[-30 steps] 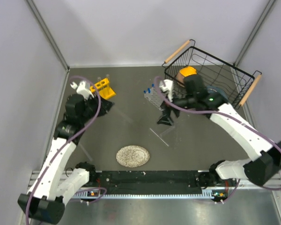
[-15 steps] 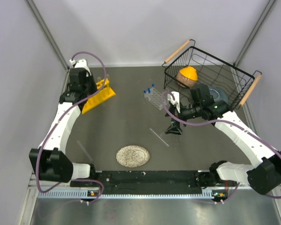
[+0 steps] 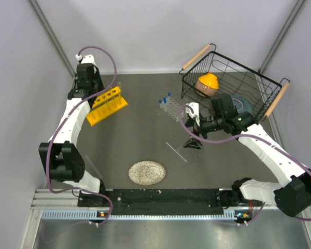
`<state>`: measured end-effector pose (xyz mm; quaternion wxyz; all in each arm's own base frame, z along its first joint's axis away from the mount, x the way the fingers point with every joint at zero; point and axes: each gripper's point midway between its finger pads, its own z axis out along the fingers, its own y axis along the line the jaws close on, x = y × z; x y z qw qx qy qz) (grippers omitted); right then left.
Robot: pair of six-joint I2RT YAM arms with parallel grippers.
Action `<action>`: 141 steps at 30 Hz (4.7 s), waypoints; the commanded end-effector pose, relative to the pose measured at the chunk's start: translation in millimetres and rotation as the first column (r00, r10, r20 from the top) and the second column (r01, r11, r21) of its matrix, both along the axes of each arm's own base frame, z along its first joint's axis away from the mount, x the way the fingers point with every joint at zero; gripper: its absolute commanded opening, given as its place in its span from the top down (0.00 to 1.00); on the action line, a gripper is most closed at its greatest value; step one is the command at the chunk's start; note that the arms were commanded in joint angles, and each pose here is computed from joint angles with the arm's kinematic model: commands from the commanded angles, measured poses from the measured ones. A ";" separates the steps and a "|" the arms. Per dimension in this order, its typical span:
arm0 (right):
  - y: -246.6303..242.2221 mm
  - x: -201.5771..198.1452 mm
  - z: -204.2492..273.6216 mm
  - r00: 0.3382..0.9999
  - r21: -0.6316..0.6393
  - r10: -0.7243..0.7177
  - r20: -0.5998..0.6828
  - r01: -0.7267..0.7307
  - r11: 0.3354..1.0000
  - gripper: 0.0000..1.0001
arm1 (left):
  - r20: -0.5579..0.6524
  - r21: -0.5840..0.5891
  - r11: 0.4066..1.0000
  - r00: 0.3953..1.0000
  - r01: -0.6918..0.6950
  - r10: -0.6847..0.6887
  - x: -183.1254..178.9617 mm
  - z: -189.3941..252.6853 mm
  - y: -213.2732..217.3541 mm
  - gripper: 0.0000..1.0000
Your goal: Organize the chemistry lab equipment
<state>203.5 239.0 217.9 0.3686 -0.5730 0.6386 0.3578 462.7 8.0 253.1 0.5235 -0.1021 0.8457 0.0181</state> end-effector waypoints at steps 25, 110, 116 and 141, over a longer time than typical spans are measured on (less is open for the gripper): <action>5.5 0.3 -6.8 0.998 -0.026 0.036 0.055 -0.034 0.999 0.01 | 0.043 0.054 0.998 0.999 -0.012 0.010 41.6 9.3 11.4 0.98; 15.3 -7.3 -153.7 0.894 -0.506 -0.377 -0.241 0.216 0.835 0.23 | 0.185 -0.199 0.936 0.949 0.290 -0.254 -198.7 -20.4 -56.4 0.01; 17.7 2.7 -171.4 0.895 -0.571 -0.408 -0.180 0.243 0.784 0.44 | 0.190 -0.191 0.941 0.951 0.278 -0.242 -199.2 -18.7 -53.8 0.01; 25.2 -4.5 -202.0 0.878 -0.661 -0.442 -0.183 0.223 0.716 0.82 | 0.241 -0.189 0.934 0.937 0.302 -0.254 -204.0 -5.7 -57.1 0.01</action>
